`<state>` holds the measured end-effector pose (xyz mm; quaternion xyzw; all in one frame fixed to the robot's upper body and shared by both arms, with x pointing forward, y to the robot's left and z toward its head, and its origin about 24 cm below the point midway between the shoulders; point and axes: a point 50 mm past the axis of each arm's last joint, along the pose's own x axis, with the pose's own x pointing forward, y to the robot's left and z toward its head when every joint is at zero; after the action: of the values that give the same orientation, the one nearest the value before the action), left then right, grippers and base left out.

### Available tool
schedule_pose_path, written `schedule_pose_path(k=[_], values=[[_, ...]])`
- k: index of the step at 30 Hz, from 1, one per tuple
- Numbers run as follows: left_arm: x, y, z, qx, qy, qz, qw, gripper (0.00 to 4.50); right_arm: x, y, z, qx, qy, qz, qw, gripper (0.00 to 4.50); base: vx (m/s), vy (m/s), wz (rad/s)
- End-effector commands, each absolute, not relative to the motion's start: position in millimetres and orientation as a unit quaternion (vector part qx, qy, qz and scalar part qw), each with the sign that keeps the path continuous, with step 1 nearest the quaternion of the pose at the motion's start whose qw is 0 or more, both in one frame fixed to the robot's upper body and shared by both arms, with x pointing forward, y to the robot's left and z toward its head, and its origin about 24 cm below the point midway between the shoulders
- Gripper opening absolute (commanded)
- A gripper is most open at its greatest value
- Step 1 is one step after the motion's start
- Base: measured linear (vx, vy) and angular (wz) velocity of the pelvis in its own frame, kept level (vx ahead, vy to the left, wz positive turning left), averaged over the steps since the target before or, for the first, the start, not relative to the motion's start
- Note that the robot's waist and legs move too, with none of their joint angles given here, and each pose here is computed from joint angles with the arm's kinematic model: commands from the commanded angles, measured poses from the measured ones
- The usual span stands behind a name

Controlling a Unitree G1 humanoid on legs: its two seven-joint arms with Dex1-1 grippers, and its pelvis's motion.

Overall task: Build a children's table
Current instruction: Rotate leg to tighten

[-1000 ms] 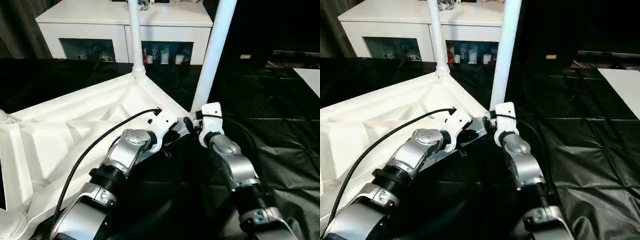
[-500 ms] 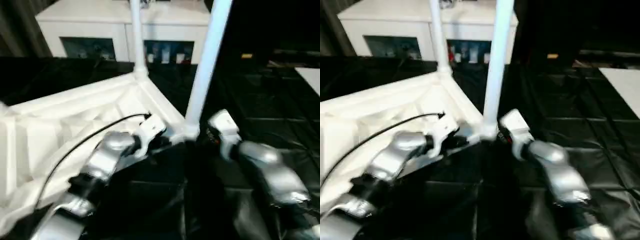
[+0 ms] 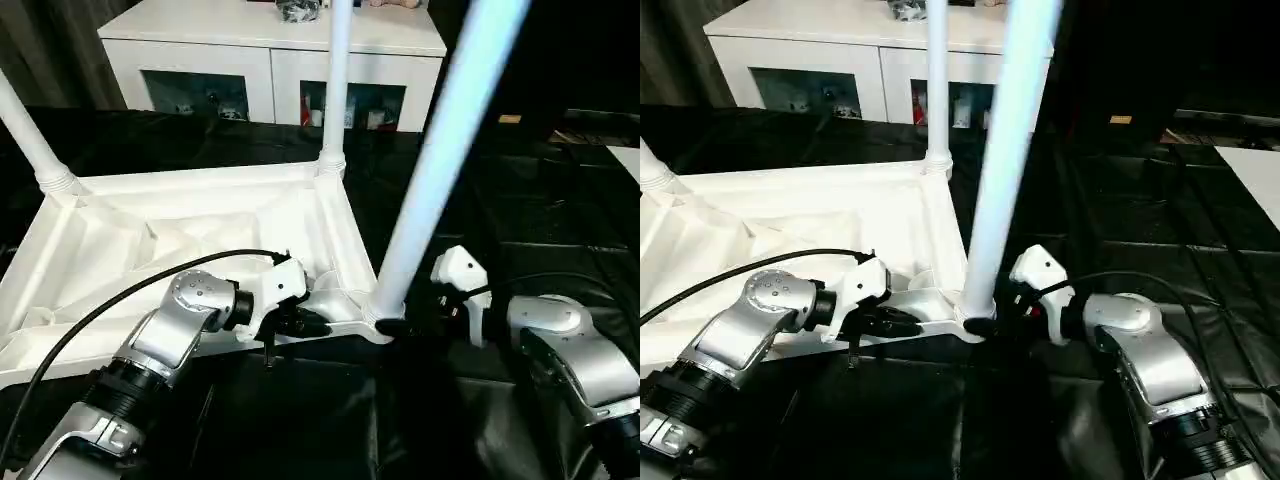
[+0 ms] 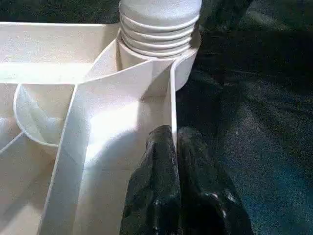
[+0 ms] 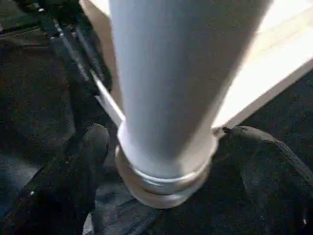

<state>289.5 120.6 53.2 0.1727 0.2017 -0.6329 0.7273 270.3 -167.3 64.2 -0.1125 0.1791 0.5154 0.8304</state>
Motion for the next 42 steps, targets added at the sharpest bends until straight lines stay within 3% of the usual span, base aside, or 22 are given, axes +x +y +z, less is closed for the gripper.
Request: schedule_pose_path(k=[1, 12, 16, 17, 18, 19, 20, 21, 24, 26, 28, 31, 32, 36, 42], values=[[288, 111, 64, 0.176, 0.170, -0.655, 0.715, 0.00, 270.6, -168.0, 66, -0.111, 0.183, 0.522, 0.826, 3.76, 0.000, 0.000, 0.00], [288, 112, 63, 0.176, 0.174, -0.655, 0.714, 0.00, 269.0, -169.7, 63, -0.100, 0.191, 0.523, 0.825, 2.90, 0.000, 0.000, 0.00], [290, 112, 61, 0.175, 0.182, -0.645, 0.721, 0.00, 274.0, -170.3, 57, -0.106, 0.198, 0.491, 0.842, 2.74, 0.000, 0.000, 0.00], [292, 112, 59, 0.172, 0.186, -0.634, 0.731, 0.00, 278.8, -171.2, 54, -0.112, 0.199, 0.466, 0.855, 2.73, 0.000, 0.000, 0.00], [303, 107, 57, 0.161, 0.186, -0.594, 0.766, 0.00, 296.3, -173.4, 46, -0.104, 0.201, 0.367, 0.902, 2.72, 0.000, 0.000, 0.00], [310, 103, 57, 0.152, 0.183, -0.569, 0.787, 0.00, 306.3, -173.6, 44, -0.077, 0.197, 0.302, 0.930, 2.71, 0.000, 0.000, 0.00], [310, 103, 57, 0.152, 0.183, -0.569, 0.787, 0.00, 306.3, -173.6, 44, -0.077, 0.197, 0.302, 0.930, 2.71, 0.000, 0.000, 0.00], [323, 93, 58, 0.141, 0.178, -0.519, 0.824, 0.00, 319.6, -171.2, 39, -0.023, 0.199, 0.190, 0.961, 2.71, 0.000, 0.000, 0.00], [334, 78, 58, 0.122, 0.186, -0.470, 0.854, 0.00, 326.9, -161.4, 33, 0.009, 0.206, 0.112, 0.972, 2.70, 0.000, 0.000, 0.00], [339, 61, 58, 0.109, 0.189, -0.439, 0.872, 0.00, 331.3, -143.3, 30, 0.022, 0.206, 0.072, 0.976, 2.70, 0.000, 0.000, 0.00], [340, 46, 60, 0.110, 0.177, -0.431, 0.878, 0.00, 333.1, -122.6, 29, 0.011, 0.203, 0.071, 0.977, 2.70, 0.000, 0.000, 0.00], [336, 31, 62, 0.117, 0.156, -0.457, 0.868, 0.00, 331.8, -91.6, 33, 0.021, 0.181, 0.129, 0.975, 2.70, 0.000, 0.000, 0.00], [335, 30, 62, 0.117, 0.153, -0.461, 0.867, 0.00, 331.4, -86.5, 35, 0.025, 0.172, 0.141, 0.975, 3.05, 0.000, 0.000, 0.00], [333, 40, 62, 0.142, 0.139, -0.477, 0.856, 0.00, 334.0, -96.1, 55, -0.006, 0.114, 0.156, 0.981, 3.05, 0.000, 0.000, 0.00], [333, 59, 64, 0.157, 0.137, -0.479, 0.853, 0.00, 329.3, -123.0, 64, -0.053, 0.110, 0.220, 0.968, 3.05, 0.000, 0.000, 0.00]])
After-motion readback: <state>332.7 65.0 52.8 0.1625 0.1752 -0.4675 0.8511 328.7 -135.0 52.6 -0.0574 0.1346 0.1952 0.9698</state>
